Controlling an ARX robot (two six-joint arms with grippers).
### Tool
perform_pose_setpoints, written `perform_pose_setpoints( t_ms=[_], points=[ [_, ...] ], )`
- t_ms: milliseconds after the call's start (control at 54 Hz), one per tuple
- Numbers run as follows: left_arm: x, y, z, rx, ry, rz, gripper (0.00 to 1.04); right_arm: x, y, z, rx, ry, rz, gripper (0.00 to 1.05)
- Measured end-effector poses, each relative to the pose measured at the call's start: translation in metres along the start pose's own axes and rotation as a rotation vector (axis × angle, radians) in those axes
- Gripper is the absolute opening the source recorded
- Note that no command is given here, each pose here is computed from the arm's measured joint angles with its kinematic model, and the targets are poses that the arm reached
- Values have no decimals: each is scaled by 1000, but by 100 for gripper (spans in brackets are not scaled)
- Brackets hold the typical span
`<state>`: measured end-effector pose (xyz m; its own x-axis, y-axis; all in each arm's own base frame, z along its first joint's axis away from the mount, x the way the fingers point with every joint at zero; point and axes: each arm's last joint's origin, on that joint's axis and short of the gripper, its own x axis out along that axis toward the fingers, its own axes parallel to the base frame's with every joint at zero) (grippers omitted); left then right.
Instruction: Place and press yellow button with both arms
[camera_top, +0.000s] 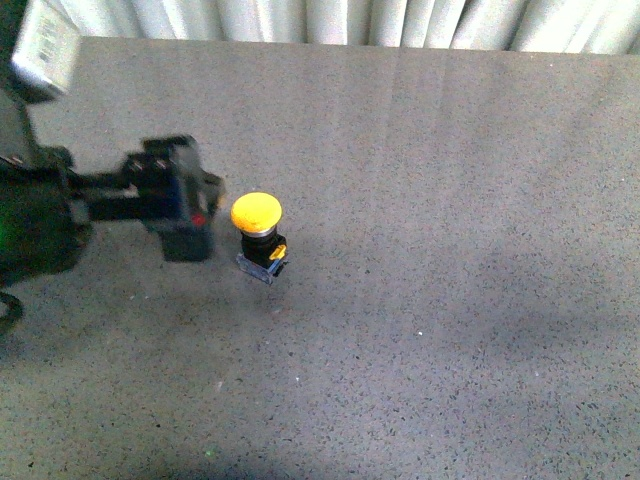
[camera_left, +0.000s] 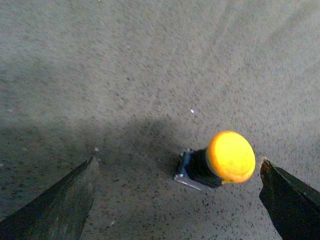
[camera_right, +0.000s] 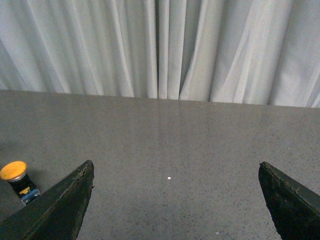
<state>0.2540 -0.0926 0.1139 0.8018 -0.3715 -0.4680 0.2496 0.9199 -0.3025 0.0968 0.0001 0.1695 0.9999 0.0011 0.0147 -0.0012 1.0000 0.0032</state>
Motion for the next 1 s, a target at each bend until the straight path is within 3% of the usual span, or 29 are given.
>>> perform_pose_setpoints(
  t_ms=[204,278,352,444,481,519,556,685,852,1000],
  points=[
    [-32,34,47,-75,-172,81,93,0,0,0,0,0,0,96],
    [-49,41,60,28,-415,230,81,0,0,0,0,0,3,96],
    [-75,48,63,132,-515,293,66,0,0,0,0,1,0,96],
    [-102,51,56,185,-553,327,48,0,0,0,12,20,15,96],
    [-106,50,54,192,-558,329,44,0,0,-1,52,119,72,96],
    [-111,49,47,204,-556,331,33,4,-5,4,147,358,121,96],
    [-114,48,42,210,-549,327,27,10,-8,9,176,422,120,96],
    [-124,47,27,212,-536,332,1,62,-23,46,90,414,108,96],
    [-134,44,16,220,-540,332,1,129,-4,39,-64,473,225,96],
    [-140,43,4,222,-553,331,1,180,38,25,-161,543,357,96]
  ],
)
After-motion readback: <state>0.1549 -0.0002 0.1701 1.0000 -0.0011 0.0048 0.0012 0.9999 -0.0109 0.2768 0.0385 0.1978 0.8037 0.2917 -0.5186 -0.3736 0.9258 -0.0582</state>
